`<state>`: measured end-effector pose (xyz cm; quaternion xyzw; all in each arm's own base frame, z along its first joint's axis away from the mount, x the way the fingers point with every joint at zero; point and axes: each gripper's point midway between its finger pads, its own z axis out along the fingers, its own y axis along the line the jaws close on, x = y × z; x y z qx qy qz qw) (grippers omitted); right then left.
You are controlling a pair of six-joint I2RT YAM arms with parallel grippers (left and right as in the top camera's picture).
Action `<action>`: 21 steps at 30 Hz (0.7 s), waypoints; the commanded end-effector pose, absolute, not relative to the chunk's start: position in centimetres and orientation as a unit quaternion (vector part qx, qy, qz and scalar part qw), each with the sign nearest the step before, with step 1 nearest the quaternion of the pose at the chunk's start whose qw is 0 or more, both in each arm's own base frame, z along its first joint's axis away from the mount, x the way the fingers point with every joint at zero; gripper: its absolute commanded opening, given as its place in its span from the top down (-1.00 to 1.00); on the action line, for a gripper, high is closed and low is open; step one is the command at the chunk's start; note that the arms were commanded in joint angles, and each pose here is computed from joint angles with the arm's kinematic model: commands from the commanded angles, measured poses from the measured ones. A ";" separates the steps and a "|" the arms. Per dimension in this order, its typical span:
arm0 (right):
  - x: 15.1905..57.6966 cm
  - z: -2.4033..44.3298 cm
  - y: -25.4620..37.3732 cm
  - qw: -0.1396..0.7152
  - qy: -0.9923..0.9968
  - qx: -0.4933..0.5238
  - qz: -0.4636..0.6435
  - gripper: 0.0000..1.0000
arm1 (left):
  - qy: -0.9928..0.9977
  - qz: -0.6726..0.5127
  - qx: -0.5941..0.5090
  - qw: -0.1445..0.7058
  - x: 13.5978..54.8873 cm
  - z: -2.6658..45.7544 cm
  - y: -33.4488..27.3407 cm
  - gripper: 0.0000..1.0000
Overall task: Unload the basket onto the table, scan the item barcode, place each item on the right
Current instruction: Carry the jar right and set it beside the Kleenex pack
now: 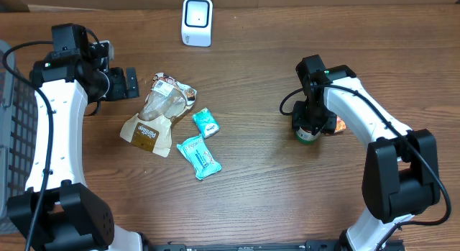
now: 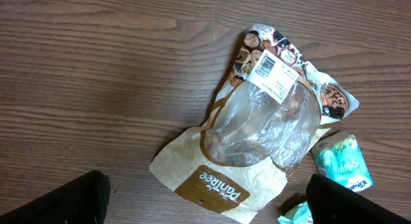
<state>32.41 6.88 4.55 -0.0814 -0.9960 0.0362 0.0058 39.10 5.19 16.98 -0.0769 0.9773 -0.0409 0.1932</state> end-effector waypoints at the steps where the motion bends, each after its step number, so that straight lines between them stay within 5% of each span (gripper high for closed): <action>1: 32.7 4.9 7.0 -0.003 -0.996 -0.085 0.033 0.42 | 0.975 -0.039 -0.069 0.207 39.3 17.9 5.3 -0.99; 21: 35.7 5.0 -2.3 -0.047 -0.972 -0.230 0.034 0.38 | 0.975 -0.039 -0.069 0.207 39.3 17.9 5.3 -0.99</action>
